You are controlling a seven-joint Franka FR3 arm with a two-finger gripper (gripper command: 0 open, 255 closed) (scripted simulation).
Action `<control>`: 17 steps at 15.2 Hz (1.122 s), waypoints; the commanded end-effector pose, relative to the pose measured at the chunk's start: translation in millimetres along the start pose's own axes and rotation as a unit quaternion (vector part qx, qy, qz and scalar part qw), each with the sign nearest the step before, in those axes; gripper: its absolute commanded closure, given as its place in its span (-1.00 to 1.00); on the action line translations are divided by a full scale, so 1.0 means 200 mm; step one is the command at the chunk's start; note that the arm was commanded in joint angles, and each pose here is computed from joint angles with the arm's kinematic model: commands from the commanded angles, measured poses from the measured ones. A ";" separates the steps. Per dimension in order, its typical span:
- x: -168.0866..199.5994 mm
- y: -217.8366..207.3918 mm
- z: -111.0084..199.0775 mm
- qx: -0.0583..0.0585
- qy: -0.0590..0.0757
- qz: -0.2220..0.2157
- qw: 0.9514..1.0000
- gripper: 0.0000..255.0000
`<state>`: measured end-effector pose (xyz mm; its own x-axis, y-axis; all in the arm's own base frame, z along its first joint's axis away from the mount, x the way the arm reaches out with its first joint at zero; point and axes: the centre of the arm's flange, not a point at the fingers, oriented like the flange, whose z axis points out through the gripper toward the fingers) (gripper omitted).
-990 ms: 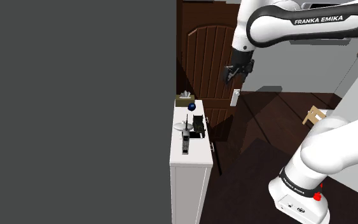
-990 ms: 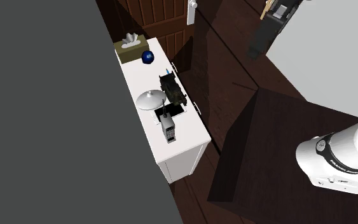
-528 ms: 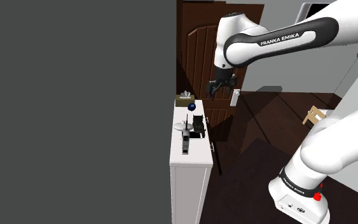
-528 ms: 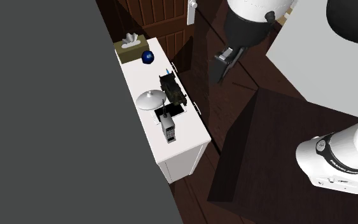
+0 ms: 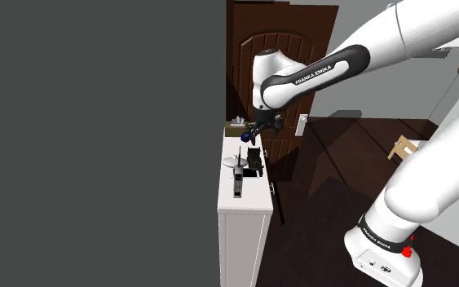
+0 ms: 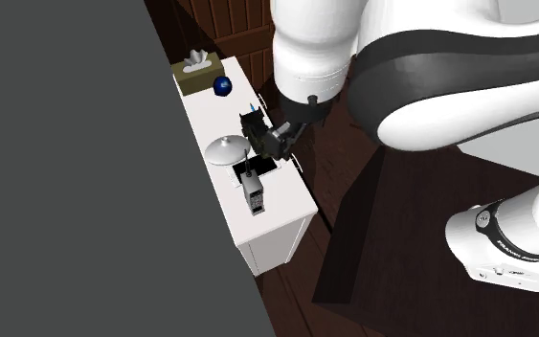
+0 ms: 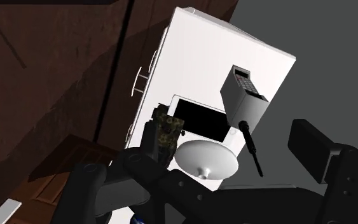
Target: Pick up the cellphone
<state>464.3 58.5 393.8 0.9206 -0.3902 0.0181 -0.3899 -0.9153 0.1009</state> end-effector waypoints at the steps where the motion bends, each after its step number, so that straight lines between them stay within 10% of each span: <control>1: 0.04 -0.06 0.13 -0.001 -0.006 0.011 1.000 -1.00; 17: 0.37 -0.47 0.94 -0.011 -0.045 0.082 0.996 -1.00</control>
<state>564.1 98.9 206.4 0.8400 -0.5400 -0.0525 -0.5310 -0.8381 0.1251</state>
